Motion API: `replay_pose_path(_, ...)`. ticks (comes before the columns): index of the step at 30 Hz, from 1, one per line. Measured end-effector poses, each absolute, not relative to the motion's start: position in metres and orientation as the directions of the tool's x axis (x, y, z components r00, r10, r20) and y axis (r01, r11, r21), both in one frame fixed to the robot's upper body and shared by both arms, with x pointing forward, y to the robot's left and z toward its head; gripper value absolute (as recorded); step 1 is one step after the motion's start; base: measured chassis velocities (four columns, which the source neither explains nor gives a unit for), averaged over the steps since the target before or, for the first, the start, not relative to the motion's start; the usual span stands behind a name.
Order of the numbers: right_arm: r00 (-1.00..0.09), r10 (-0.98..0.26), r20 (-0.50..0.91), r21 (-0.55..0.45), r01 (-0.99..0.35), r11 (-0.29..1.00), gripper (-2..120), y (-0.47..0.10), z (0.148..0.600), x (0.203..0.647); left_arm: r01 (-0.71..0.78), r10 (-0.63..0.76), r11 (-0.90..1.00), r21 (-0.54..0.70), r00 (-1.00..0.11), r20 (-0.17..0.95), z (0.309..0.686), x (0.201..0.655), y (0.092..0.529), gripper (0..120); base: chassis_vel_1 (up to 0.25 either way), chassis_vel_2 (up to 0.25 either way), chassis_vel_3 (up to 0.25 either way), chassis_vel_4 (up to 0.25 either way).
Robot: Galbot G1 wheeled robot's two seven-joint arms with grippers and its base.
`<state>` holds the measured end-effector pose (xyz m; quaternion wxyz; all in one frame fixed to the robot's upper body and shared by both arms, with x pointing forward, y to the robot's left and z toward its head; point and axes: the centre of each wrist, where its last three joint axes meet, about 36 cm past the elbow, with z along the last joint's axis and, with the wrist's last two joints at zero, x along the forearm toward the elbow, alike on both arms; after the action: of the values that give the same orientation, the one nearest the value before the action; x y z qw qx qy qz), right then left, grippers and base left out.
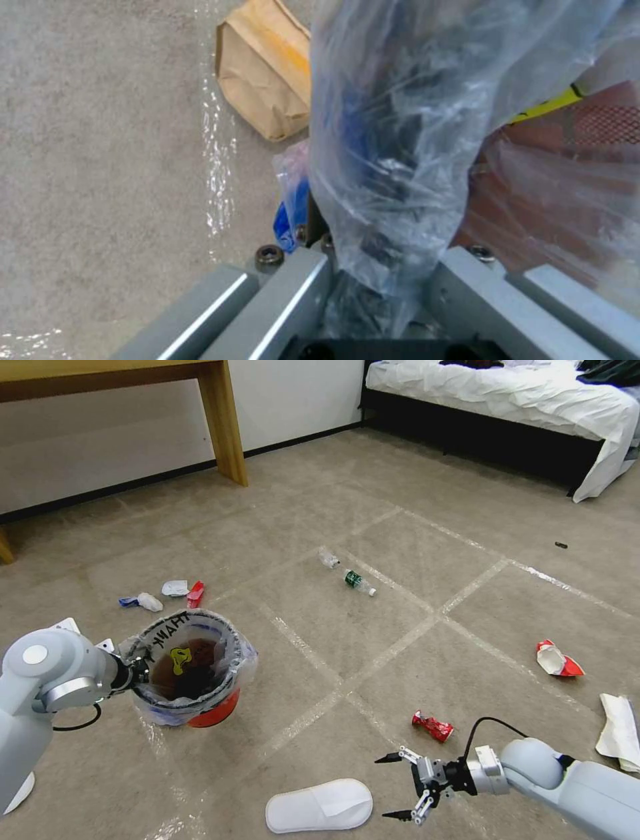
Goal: Pick up the trash bin and place the garbage on the floor into it.
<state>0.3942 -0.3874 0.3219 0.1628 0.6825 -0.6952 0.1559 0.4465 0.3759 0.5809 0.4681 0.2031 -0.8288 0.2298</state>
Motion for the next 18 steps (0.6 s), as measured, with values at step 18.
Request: replay_pose_path(18, -0.042, -0.877, 0.479, -0.002, -0.999, 0.046, 100, -0.403, 0.306, 0.406, -0.553, -0.109, 0.809, -0.199, -0.474, 0.874, 0.573, 0.448, 0.374, 0, 0.0, 0.0, 0.0, 0.0)
